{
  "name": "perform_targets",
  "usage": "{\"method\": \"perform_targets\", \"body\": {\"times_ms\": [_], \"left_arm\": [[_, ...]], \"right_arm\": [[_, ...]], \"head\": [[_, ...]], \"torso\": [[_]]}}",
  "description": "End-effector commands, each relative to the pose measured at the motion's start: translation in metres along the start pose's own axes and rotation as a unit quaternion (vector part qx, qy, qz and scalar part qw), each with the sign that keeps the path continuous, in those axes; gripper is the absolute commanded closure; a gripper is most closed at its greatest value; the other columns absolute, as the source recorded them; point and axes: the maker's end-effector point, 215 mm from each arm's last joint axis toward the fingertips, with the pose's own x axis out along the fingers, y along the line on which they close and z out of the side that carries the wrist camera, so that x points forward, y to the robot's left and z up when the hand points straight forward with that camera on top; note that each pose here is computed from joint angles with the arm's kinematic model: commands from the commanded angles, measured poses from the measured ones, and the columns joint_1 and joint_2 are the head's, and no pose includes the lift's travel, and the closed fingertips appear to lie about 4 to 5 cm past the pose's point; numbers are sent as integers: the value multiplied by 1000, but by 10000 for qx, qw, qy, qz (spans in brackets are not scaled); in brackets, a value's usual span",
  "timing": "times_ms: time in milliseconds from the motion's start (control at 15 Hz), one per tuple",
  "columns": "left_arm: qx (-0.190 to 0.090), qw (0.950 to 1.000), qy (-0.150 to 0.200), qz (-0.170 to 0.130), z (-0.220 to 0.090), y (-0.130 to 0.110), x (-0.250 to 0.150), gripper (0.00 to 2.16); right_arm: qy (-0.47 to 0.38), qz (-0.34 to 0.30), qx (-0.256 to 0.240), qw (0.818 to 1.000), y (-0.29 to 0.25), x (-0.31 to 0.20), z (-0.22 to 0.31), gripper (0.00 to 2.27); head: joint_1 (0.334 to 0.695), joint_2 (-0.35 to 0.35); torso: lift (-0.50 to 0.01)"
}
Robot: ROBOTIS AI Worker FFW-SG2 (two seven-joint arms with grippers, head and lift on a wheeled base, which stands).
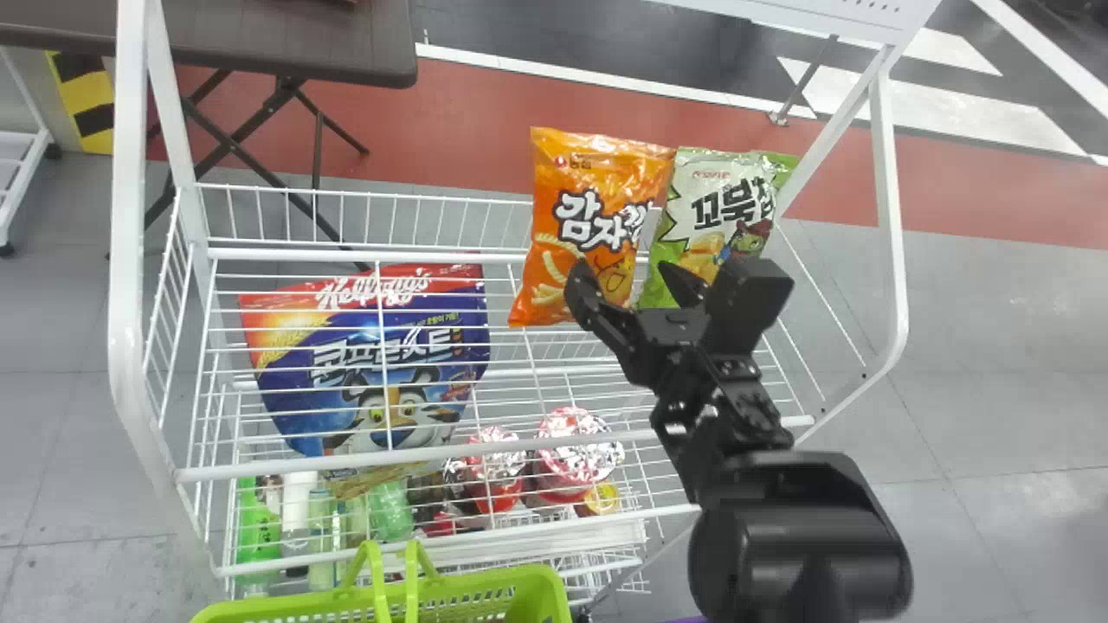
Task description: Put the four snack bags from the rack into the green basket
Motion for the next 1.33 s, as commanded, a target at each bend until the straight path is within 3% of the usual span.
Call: {"method": "perform_targets", "body": {"times_ms": [0,67,133,200,267,400,867,1267], "left_arm": [[9,10000,-5,-22,1,-1,-1,2132],[9,10000,-4,-19,2,1,-1,2132],[13,10000,14,-35,2,1,1,2132],[13,10000,12,-38,3,1,2,2132],[19,10000,26,-45,3,1,3,2132],[4,10000,22,-39,2,1,2,2132],[-37,9999,89,-50,2,5,8,2132],[-53,9999,96,-6,3,8,8,2132]], "right_arm": [[-30,42,71,10000,-3,30,0,97],[90,135,187,9997,-7,40,-5,215],[286,304,269,9988,-4,44,-15,637],[401,322,247,9984,-3,44,-22,1541],[594,348,290,9972,-2,43,-34,2057],[582,635,363,9956,8,34,-37,2078],[281,735,482,9957,-9,3,-23,2125],[-46,1278,490,9906,38,-79,19,2125]], "head": [[695,-350],[695,-350],[695,-350],[695,-350],[695,-350],[695,-350],[695,-350],[695,-350]], "torso": [[-6],[-6],[-6],[-6],[-6],[-6],[-6],[-6]]}}
